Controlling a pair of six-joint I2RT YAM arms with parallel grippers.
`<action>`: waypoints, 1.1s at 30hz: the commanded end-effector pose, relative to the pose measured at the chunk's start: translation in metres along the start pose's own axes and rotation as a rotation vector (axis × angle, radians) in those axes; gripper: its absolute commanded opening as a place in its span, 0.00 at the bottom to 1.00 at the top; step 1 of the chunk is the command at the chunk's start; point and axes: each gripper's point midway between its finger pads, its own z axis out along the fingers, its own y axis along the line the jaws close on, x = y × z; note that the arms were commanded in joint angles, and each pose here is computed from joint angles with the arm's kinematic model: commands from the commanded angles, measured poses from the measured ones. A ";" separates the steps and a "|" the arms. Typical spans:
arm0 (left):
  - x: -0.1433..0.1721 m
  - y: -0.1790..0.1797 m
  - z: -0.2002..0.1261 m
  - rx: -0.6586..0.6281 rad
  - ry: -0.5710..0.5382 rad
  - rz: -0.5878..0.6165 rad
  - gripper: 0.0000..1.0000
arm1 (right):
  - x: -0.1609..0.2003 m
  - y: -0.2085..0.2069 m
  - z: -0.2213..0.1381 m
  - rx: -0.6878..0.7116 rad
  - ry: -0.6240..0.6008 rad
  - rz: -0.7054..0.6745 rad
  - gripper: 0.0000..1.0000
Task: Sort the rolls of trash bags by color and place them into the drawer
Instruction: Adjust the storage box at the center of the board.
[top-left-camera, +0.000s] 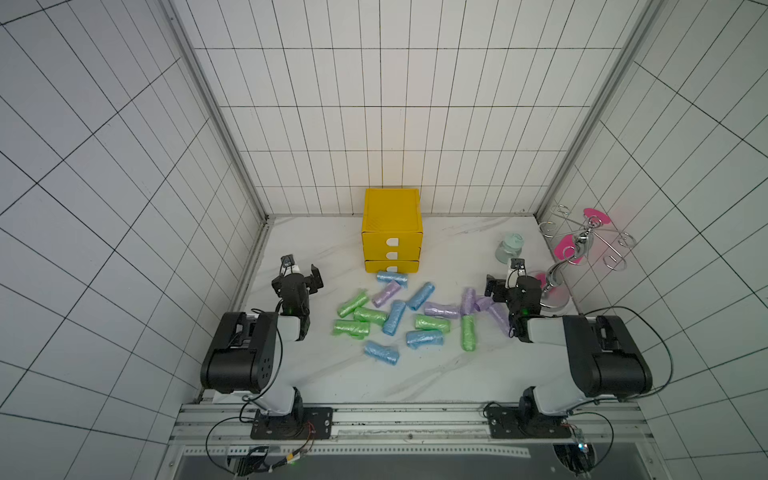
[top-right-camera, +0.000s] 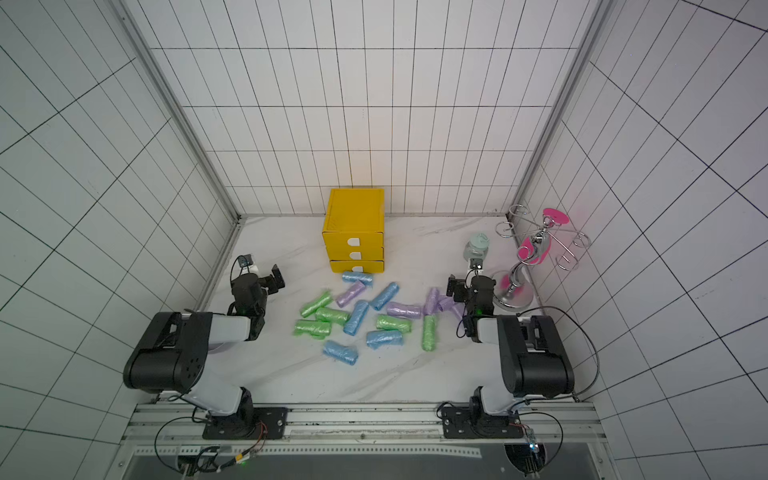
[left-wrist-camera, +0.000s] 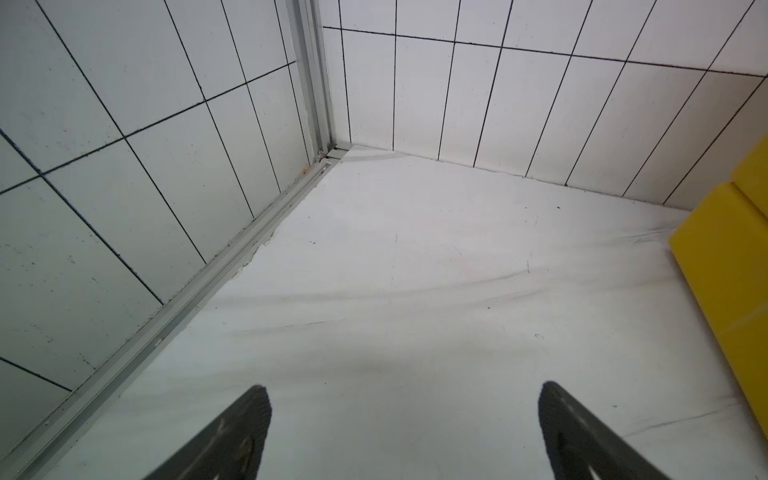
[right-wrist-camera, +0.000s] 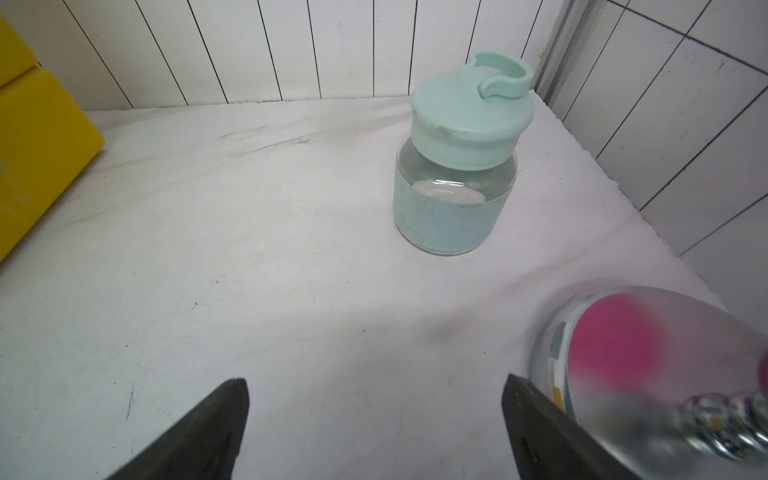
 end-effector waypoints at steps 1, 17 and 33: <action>-0.009 -0.001 -0.002 0.006 -0.029 -0.015 0.99 | -0.008 0.000 0.001 -0.012 -0.018 -0.001 0.98; -0.009 0.000 -0.002 0.004 -0.029 -0.015 0.99 | -0.007 0.000 0.001 -0.014 -0.017 0.001 0.99; -0.031 0.016 -0.008 -0.099 -0.074 -0.053 0.98 | -0.022 -0.012 -0.011 0.044 -0.055 0.034 0.99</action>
